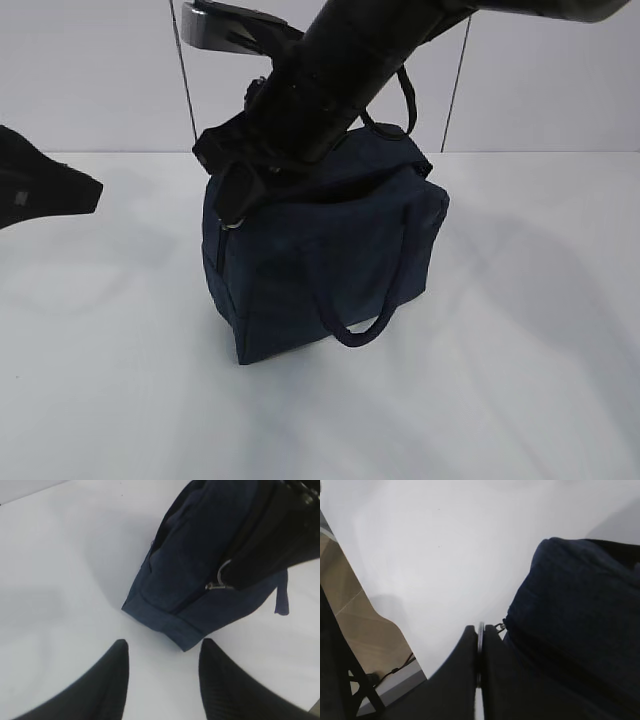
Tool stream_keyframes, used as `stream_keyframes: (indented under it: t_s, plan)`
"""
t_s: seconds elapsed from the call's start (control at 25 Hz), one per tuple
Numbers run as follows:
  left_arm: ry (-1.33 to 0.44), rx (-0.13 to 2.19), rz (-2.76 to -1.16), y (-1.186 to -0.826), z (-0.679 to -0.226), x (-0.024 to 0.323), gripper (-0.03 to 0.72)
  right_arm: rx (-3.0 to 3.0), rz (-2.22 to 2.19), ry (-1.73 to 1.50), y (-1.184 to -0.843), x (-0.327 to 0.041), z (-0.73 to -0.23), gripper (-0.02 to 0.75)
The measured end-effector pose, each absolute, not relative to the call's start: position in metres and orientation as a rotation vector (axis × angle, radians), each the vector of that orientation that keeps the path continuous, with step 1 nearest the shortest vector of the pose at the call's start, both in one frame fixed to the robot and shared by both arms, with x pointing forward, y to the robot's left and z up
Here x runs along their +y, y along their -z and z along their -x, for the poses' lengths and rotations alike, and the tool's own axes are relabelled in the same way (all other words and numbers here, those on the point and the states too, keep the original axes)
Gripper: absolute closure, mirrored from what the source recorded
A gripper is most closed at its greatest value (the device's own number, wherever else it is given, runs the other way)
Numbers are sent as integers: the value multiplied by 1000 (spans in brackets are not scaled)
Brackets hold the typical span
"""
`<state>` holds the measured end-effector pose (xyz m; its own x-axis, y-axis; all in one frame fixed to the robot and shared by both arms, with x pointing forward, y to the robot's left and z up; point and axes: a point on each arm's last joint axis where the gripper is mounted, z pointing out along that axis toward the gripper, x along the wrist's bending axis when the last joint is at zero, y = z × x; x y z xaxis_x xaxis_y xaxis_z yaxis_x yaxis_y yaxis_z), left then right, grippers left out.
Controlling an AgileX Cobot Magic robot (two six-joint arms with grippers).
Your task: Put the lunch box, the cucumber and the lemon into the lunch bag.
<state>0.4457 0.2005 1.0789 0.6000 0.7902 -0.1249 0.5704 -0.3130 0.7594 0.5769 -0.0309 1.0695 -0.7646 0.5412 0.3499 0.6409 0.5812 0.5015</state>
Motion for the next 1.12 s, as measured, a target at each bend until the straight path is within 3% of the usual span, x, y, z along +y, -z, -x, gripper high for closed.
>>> stream_keyframes:
  t_s: [0.56,0.8,1.12]
  plan:
    - [-220,912,-1925,-1055,-485,200,367,-2635,943,924,-1070,-30,-573,718]
    - [-108,914,-1833,-1031,-510,207,417,-2606,905,852,-1069,-31,-567,718]
    - [-110,863,-1839,-1028,-511,206,427,-2622,846,839,-1069,-32,-565,718]
